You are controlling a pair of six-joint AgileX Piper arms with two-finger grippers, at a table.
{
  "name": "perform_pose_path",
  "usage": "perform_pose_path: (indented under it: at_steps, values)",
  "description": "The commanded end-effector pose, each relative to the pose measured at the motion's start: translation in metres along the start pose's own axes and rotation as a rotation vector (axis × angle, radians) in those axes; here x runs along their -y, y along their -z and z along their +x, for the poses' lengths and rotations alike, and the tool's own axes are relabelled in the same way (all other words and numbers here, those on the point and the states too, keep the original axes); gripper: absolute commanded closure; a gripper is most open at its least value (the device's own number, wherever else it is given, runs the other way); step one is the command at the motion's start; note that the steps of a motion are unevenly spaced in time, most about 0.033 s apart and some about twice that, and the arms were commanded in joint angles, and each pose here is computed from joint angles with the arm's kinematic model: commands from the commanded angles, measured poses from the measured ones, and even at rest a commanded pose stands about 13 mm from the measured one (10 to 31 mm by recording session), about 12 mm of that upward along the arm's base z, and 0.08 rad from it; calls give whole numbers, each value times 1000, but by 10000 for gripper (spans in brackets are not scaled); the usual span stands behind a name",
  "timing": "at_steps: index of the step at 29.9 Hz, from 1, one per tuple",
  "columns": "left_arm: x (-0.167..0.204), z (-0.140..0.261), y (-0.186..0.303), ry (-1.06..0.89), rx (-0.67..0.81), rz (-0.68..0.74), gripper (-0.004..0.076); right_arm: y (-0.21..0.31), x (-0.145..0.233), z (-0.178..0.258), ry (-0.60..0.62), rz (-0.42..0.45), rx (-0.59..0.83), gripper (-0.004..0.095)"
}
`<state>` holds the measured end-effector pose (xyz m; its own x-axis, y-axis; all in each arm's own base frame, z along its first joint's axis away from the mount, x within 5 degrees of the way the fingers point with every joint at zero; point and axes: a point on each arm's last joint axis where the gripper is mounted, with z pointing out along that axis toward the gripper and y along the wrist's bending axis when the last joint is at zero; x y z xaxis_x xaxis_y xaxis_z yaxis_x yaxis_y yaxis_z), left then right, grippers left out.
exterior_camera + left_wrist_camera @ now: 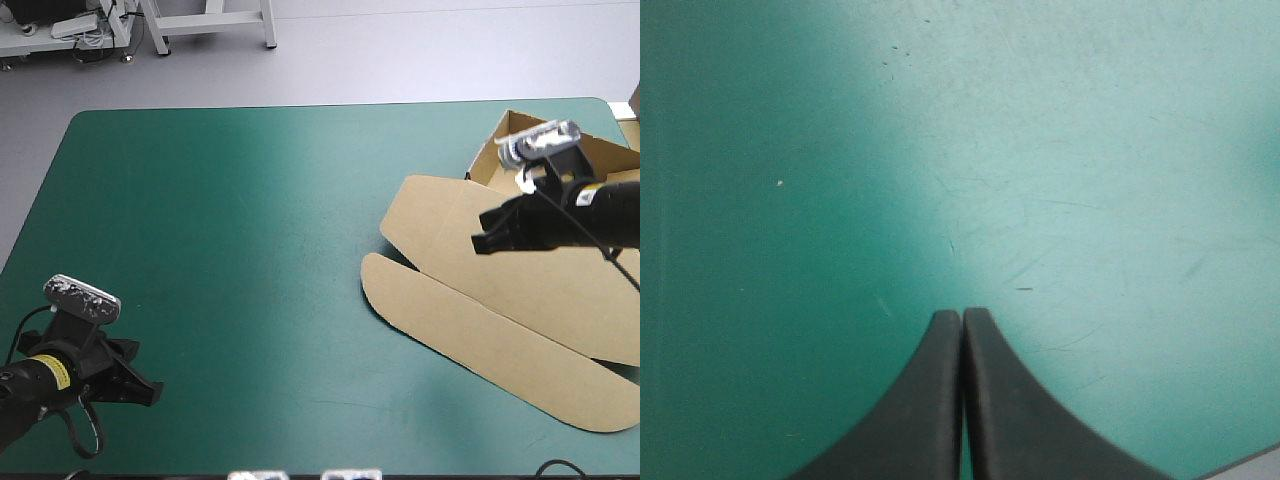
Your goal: Fold the box
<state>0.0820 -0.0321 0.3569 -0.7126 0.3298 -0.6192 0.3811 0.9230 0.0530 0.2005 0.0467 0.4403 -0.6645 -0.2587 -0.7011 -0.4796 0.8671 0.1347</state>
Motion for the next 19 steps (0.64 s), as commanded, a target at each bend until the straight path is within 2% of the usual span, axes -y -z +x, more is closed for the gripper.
perform_pose_path:
  at_steps: [1, 6, 11, 19]
  values:
    - [3, -8, 6, 9, 73, 32, 733, 3, -7, 33, 11, 29, -28, 920]
    - [3, -7, 5, 8, 61, 31, 733, -2, -10, 79, -18, 106, 2, 920]
    - [4, 1, -6, 5, 5, 31, 733, -3, -18, 119, -46, 110, -39, 921]
    - [12, 22, -34, 41, -112, 96, 733, -1, -22, 142, -66, 131, -51, 921]
